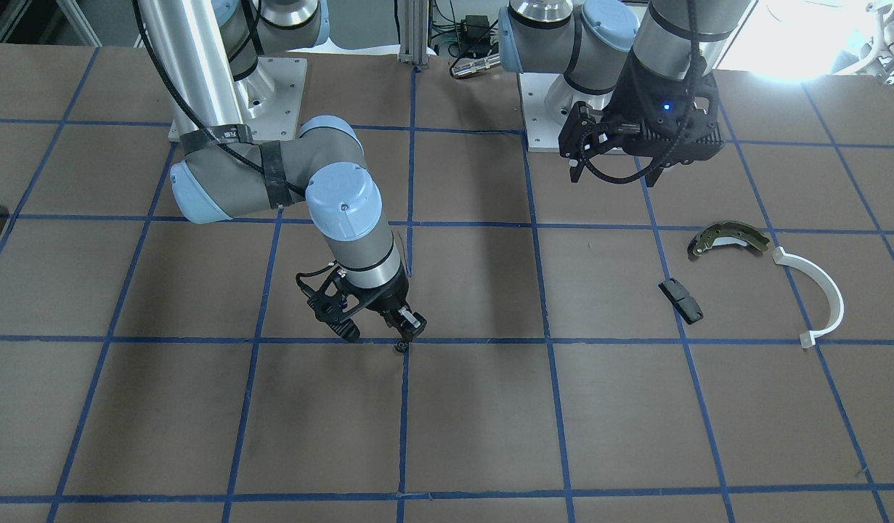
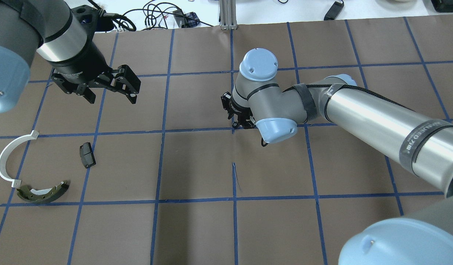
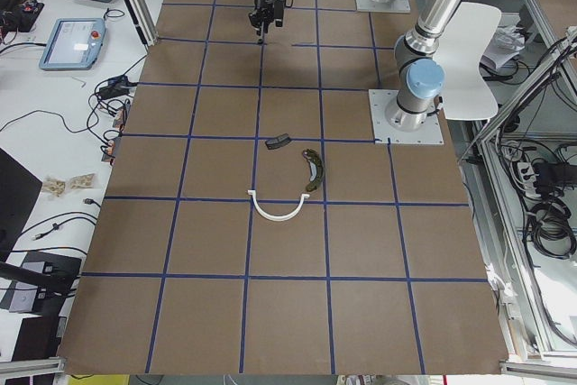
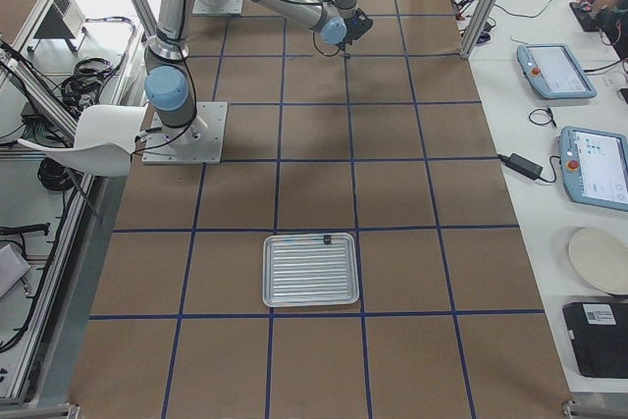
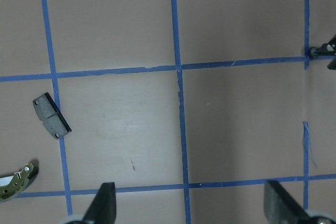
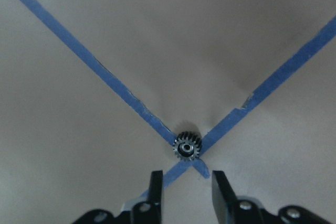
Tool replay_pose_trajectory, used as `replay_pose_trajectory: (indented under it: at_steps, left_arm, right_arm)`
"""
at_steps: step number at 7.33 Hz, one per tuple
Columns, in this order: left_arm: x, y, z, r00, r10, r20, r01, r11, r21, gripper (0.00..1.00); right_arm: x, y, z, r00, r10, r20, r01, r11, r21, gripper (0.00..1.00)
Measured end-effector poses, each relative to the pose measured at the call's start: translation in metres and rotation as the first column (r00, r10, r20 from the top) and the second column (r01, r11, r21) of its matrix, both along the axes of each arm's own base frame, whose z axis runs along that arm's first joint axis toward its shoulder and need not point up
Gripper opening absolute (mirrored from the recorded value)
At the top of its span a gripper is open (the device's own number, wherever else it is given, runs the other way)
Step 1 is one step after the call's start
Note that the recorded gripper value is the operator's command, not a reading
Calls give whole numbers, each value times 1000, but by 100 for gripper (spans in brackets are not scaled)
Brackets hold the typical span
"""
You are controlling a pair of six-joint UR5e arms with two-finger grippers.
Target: Place bearing gear from tray to pile
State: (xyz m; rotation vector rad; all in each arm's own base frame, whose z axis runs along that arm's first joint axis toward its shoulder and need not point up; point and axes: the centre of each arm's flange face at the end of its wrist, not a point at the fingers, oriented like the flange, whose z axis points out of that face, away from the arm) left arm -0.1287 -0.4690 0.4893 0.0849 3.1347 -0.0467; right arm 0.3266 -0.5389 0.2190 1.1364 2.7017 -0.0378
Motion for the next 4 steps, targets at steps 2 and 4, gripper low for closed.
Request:
replay_pose_trajectory:
  at_steps: [2,4]
  left_arm:
    - [0,-3,-2,1000,2,-2,-2,1000,4,99]
    - [-4,-21,-14,1000,19,-22,-19,1000,0,100]
  right_arm:
    - [-46,-16,5,989,131,-65,-131,991,4,96]
    - [-136,-22,38,921,368,-131,-359,929,88,95]
